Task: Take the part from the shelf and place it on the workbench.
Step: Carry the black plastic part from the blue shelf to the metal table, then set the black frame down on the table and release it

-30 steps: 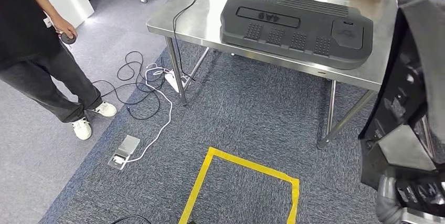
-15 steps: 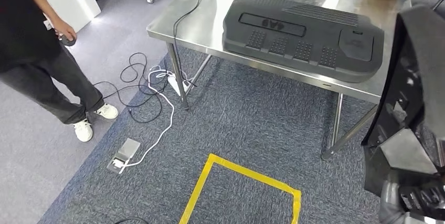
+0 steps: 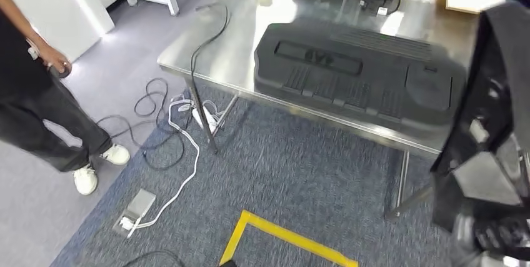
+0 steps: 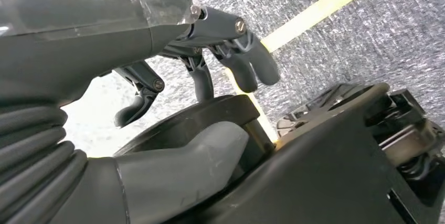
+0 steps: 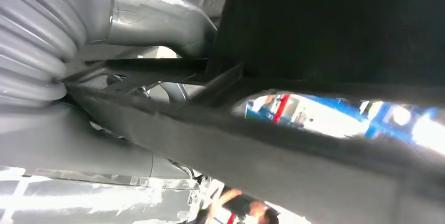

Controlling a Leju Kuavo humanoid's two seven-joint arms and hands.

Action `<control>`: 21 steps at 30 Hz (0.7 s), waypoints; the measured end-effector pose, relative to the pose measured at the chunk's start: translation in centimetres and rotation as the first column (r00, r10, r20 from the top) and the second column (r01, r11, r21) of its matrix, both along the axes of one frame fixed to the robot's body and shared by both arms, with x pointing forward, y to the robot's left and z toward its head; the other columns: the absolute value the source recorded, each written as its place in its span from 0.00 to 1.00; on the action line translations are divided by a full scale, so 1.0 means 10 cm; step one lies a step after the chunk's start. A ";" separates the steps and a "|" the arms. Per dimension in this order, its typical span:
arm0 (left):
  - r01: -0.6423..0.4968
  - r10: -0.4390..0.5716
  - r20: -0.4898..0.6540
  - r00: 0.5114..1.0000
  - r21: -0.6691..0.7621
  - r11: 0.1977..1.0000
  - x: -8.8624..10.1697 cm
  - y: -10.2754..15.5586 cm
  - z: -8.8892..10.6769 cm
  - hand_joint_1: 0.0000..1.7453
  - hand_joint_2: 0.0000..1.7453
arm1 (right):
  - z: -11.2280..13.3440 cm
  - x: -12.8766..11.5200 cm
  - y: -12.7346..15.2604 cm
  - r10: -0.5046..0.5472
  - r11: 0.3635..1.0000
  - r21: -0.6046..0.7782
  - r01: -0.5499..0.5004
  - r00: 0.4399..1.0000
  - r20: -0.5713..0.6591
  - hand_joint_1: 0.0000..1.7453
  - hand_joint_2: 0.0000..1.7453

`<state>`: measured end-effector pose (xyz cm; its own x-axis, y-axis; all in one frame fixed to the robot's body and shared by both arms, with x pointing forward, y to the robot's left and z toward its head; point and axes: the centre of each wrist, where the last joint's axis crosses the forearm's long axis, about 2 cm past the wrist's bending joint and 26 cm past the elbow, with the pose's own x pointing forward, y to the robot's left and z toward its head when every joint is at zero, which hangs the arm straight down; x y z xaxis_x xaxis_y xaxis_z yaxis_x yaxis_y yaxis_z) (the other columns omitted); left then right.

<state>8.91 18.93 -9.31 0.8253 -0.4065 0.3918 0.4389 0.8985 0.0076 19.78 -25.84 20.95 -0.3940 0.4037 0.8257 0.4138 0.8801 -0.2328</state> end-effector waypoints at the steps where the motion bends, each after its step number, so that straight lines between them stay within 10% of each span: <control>1: 0.001 -0.001 -0.001 1.000 -0.002 1.000 0.00 0.00 0.00 1.00 1.00 | 0.00 0.00 0.00 0.000 1.000 0.000 0.000 1.000 0.000 1.00 1.00; 21: 0.016 -0.016 -0.015 1.000 -0.014 1.000 -0.11 -0.04 -0.01 1.00 1.00 | -0.01 -0.02 -0.01 0.000 1.000 0.013 0.001 0.999 -0.033 1.00 1.00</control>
